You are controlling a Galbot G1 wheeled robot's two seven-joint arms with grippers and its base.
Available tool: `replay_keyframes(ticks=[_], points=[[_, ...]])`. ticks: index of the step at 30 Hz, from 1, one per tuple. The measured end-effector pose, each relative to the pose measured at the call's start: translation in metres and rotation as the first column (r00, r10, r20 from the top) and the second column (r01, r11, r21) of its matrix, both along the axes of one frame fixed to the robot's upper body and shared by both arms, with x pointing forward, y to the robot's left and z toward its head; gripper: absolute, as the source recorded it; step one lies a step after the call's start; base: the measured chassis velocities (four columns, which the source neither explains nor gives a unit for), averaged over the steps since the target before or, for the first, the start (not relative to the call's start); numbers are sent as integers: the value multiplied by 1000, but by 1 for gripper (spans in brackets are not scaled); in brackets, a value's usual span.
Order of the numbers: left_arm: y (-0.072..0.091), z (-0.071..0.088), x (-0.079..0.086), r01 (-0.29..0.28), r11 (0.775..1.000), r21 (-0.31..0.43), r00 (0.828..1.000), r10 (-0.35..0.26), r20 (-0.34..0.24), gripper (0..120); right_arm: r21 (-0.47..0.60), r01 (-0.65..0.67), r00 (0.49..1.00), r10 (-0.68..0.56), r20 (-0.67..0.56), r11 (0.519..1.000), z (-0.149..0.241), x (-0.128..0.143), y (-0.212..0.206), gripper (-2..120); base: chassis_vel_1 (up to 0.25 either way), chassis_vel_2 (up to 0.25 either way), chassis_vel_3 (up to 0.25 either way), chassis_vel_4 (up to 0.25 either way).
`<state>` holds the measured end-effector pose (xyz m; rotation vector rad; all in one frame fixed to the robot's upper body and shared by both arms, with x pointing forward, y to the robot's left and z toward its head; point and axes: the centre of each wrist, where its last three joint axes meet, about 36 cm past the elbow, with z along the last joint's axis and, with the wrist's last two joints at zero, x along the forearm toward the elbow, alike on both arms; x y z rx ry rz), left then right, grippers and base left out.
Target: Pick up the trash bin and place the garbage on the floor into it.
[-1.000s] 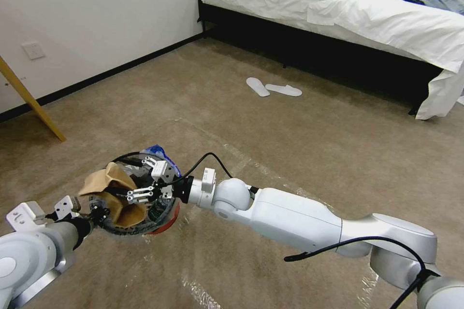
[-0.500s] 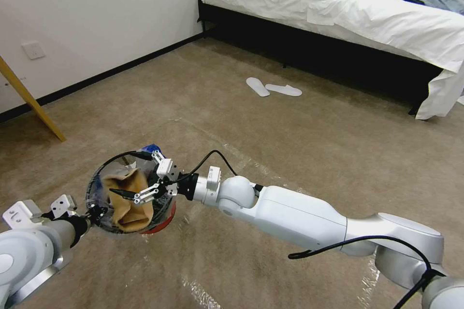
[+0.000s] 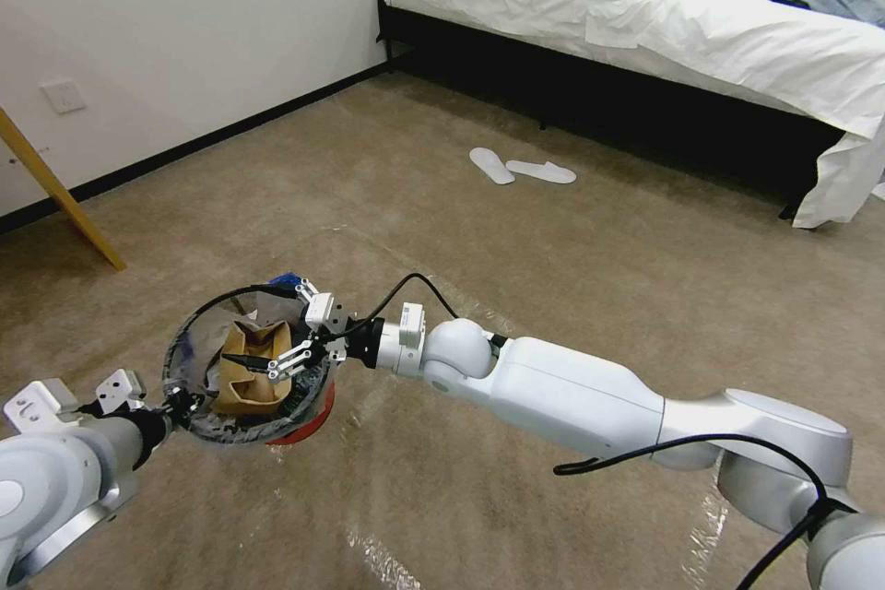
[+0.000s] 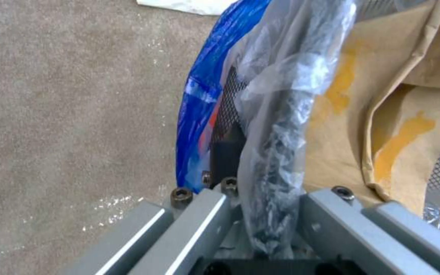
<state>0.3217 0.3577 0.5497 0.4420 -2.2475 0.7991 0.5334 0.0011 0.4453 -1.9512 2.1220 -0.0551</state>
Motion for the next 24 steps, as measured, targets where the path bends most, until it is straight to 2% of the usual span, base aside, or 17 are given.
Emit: replay_keyframes(ticks=[3,8,10,11,12,14,15,17,18,20,21,23,24], points=[[0,-2,0,0,1000,0,1000,0,-5,0,12,3,1000,-3,-11,1000,3,2,0,100,0,0,0,0],[3,-8,2,-9,1000,-1,1000,9,-21,0,100,22,999,-19,-33,995,27,6,-1,100,0,0,0,0],[3,-9,1,-7,1000,-1,1000,7,-26,0,169,73,997,-69,-30,983,51,12,-8,100,0,0,0,0],[3,-8,0,-5,1000,0,1000,5,-25,0,212,143,990,-137,-42,967,65,15,-13,100,0,0,0,0],[3,-8,0,-5,1000,0,1000,5,-25,0,212,143,990,-137,-42,967,65,15,-13,100,0,0,0,0],[4,-6,-2,-7,1000,2,1000,7,-21,0,286,281,960,-267,-90,916,83,16,-22,100,0,0,0,0],[4,-6,-2,-7,1000,2,1000,7,-21,0,286,281,960,-267,-90,916,83,16,-22,100,0,0,0,0],[6,-5,-4,-10,1000,11,1000,10,-25,0,367,426,904,-399,-150,827,103,23,-44,100,0,0,0,0],[6,-5,-4,-10,1000,11,1000,10,-25,0,367,426,904,-399,-150,827,103,23,-44,100,0,0,0,0],[8,-3,-5,-8,1000,16,1000,8,-25,0,395,555,830,-520,-203,732,108,21,-78,100,0,0,0,0],[8,-3,-5,-8,1000,16,1000,8,-25,0,395,555,830,-520,-203,732,108,21,-78,100,0,0,0,0],[7,-2,-5,-4,1000,16,1000,5,-24,0,374,638,765,-609,-209,673,100,17,-110,100,0,0,0,0],[7,-2,-5,-4,1000,16,1000,5,-24,0,374,638,765,-609,-209,673,100,17,-110,100,0,0,0,0]])
